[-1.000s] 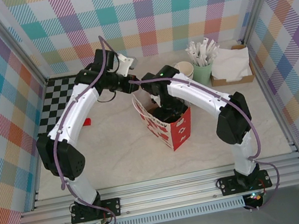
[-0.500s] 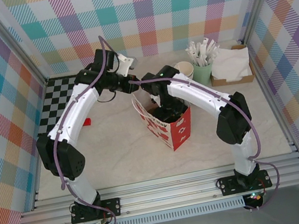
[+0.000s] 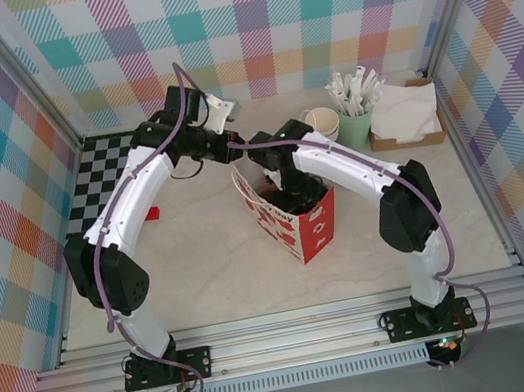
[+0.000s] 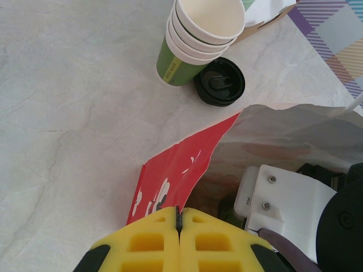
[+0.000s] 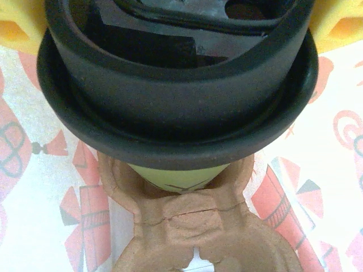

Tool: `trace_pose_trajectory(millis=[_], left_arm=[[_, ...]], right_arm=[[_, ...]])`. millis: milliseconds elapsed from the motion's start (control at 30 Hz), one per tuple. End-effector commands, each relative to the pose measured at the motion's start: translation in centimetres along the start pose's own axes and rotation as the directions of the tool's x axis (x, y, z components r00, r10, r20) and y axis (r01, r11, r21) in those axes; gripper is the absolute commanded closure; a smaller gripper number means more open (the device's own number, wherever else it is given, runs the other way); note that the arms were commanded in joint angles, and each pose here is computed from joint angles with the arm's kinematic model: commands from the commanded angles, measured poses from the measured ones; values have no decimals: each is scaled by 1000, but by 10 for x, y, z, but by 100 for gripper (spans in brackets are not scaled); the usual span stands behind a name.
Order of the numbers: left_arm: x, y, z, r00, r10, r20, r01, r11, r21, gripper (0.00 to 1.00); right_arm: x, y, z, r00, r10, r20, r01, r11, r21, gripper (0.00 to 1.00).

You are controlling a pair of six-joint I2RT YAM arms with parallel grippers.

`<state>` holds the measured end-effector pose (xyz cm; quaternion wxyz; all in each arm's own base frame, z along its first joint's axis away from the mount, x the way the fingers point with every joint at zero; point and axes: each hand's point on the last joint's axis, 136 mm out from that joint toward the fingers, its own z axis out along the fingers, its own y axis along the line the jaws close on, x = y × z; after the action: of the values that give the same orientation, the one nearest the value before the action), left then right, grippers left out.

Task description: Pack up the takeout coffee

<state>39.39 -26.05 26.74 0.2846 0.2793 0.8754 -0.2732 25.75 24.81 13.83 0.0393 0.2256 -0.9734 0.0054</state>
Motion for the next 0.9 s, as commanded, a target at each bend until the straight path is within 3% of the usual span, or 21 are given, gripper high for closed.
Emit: trace_pose_trajectory(millis=[0, 867], left_arm=[[1, -10, -4, 1000, 15, -3, -15, 999, 29, 100], [1, -10, -4, 1000, 15, -2, -15, 999, 32, 100]], right_arm=[[5, -3, -1, 1000, 18, -8, -18, 1000, -7, 67], [4, -4, -3, 1000, 15, 5, -15, 1000, -7, 67]])
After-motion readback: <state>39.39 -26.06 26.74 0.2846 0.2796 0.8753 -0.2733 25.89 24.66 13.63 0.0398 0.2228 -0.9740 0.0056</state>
